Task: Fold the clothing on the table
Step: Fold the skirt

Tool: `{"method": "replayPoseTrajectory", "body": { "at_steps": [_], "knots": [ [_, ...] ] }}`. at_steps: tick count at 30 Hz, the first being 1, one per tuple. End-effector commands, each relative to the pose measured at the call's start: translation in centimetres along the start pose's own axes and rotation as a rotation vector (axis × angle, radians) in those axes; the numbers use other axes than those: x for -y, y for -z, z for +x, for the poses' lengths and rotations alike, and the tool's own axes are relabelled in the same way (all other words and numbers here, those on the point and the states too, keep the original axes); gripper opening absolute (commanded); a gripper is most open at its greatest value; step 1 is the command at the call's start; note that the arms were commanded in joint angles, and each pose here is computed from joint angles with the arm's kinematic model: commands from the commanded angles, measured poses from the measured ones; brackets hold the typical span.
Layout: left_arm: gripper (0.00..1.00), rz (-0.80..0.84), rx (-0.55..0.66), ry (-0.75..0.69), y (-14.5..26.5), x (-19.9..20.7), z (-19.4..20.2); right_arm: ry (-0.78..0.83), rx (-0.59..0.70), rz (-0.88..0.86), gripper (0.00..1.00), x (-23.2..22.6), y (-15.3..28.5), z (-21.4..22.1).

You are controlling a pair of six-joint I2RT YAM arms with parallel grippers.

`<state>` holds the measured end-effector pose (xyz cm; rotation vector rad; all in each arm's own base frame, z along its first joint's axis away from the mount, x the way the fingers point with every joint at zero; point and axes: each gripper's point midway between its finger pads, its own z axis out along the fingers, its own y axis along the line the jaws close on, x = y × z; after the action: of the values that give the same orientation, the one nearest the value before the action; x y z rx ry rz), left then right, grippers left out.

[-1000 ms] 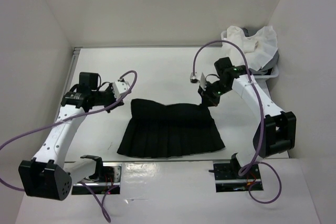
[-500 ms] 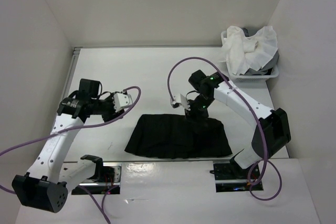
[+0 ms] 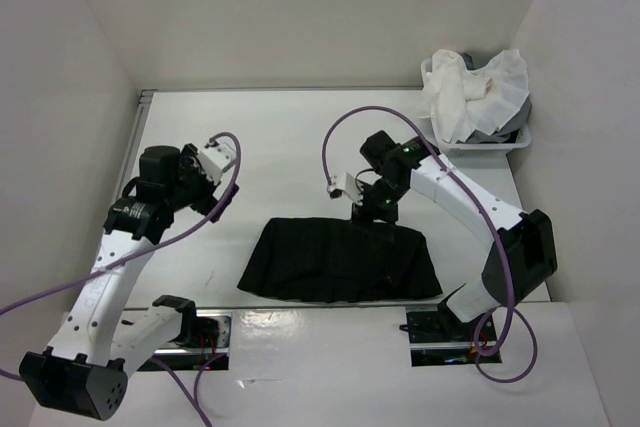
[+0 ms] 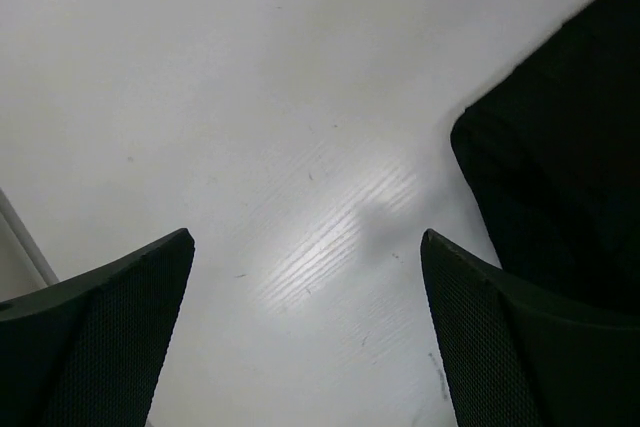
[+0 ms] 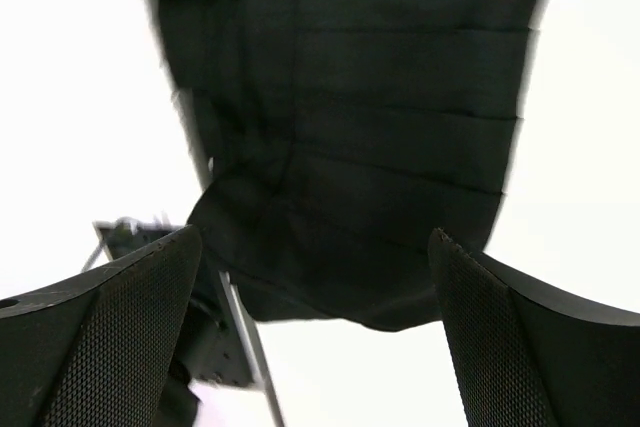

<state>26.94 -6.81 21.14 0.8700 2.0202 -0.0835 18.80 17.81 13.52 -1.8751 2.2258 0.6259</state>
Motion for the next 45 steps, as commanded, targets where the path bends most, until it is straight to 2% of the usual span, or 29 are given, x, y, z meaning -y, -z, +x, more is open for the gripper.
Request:
{"method": "replayPoseTrajectory", "body": {
  "at_steps": [1,3,8,14,20,24,26,29,34,39,45],
  "knots": [
    [1.00,-0.184,0.096,0.231,1.1,-2.9,-2.6,-0.164,0.075,0.148,0.98,2.7,0.0,-2.9],
    [1.00,-0.211,0.104,0.289,1.4,-3.3,-2.9,-0.231,0.085,0.216,0.98,4.1,-1.6,-3.6],
    [1.00,-0.175,0.071,0.334,0.0,-2.7,-1.8,-0.468,0.027,0.223,0.98,4.9,-5.5,-3.3],
    [1.00,-0.214,-0.045,0.377,-2.0,-3.2,1.0,-0.564,-0.083,0.172,0.98,5.1,-8.3,-1.9],
    [1.00,-0.245,-0.068,0.388,-2.3,-3.7,1.5,-0.566,-0.158,0.144,0.98,3.6,-8.7,-1.3],
    [1.00,-0.257,-0.063,0.386,-2.3,-4.0,1.4,-0.553,-0.137,0.177,0.98,3.5,-7.8,-1.8],
    [1.00,-0.257,-0.063,0.386,-2.3,-4.0,1.4,-0.557,-0.150,0.170,0.98,3.4,-8.5,-1.8],
    [1.00,-0.254,-0.070,0.397,-2.6,-3.9,1.6,-0.560,-0.237,0.144,0.98,3.2,-10.9,-0.6],
    [1.00,-0.286,-0.072,0.395,-2.4,-4.5,1.6,-0.595,-0.338,0.206,0.98,4.7,-15.1,2.0],
    [1.00,-0.314,-0.049,0.401,-1.9,-4.9,1.2,-0.593,-0.298,0.304,0.98,8.0,-16.8,0.8],
    [1.00,-0.348,-0.038,0.408,-1.2,-5.4,1.1,-0.529,-0.161,0.450,0.98,13.7,-16.0,-4.8]
  ]
}}
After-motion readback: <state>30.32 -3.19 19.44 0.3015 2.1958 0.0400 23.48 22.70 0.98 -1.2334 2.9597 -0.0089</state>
